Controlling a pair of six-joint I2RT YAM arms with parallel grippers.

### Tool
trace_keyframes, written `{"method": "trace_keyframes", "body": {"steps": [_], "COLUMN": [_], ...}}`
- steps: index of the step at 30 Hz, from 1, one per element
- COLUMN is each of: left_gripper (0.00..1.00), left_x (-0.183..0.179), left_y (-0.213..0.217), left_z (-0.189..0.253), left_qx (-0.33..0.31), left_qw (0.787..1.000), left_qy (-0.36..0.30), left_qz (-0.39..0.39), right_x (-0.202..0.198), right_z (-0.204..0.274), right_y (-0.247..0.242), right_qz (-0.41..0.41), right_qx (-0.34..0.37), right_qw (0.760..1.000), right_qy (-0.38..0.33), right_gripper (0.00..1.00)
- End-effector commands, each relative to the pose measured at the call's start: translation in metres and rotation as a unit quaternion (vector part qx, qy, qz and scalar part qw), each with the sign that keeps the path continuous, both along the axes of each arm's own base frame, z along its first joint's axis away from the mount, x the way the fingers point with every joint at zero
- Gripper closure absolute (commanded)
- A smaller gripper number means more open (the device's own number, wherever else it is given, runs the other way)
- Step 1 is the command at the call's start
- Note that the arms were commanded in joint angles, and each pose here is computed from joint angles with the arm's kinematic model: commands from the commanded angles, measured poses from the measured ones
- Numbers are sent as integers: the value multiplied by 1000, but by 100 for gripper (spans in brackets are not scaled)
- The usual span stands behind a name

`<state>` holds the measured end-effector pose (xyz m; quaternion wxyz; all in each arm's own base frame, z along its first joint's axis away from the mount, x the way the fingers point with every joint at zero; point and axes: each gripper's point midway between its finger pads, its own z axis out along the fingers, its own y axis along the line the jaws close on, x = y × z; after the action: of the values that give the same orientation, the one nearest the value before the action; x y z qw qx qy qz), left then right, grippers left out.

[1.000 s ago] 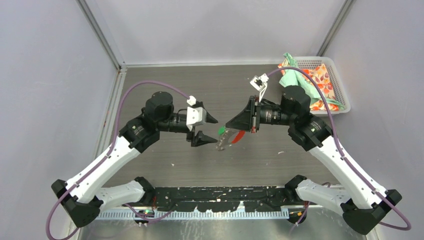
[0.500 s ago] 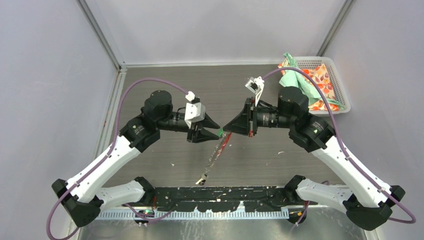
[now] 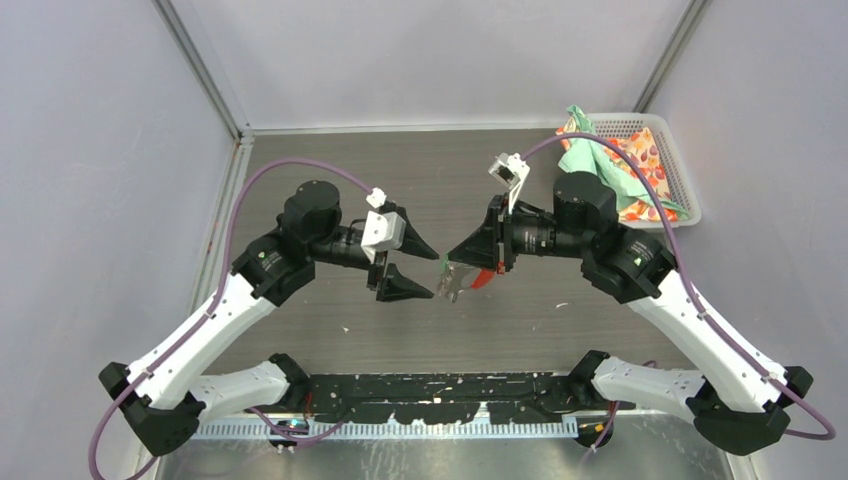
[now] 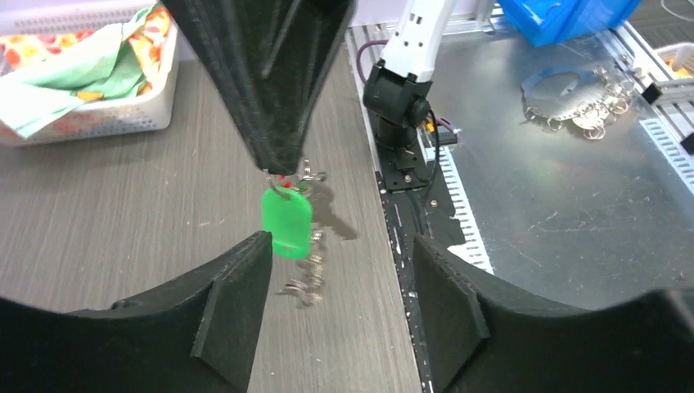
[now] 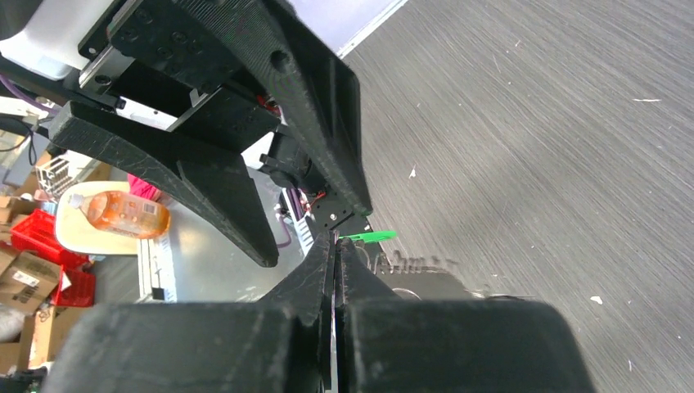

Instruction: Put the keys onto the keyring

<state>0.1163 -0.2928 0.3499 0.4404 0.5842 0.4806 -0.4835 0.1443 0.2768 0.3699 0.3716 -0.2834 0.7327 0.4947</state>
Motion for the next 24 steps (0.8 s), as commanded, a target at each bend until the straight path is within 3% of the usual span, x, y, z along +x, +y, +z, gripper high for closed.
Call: {"method": "trace_keyframes", "body": {"steps": [1,5,12,17,24], "left_gripper": [33,33,43,61,64], "left_x": [20,35,-4,-5,-18], "left_y": [-3,-10,-10,-13,-9], "left_z": [17,22,19,9,0], "left_qx": [-17,-32,-19,-7,9], "left_qw": [998,996,998,998,996], "left_qy": [-22,-3,50,63,75], "left_qz": [53,87,-12,-19,-48], "right_x": [-1,-4,-9,-14,-16], "right_z": [18,16,13,12,11], "right_y": [2,5,11,17,20], "right_qz": [0,4,13,28,33], "right_qx": [2,-7,-18,-27,-37], "right_qw": [999,999,999,998,997], "right_qy": [-33,-34,-41,-46,-51], "right_gripper": [99,99,99,99,99]}}
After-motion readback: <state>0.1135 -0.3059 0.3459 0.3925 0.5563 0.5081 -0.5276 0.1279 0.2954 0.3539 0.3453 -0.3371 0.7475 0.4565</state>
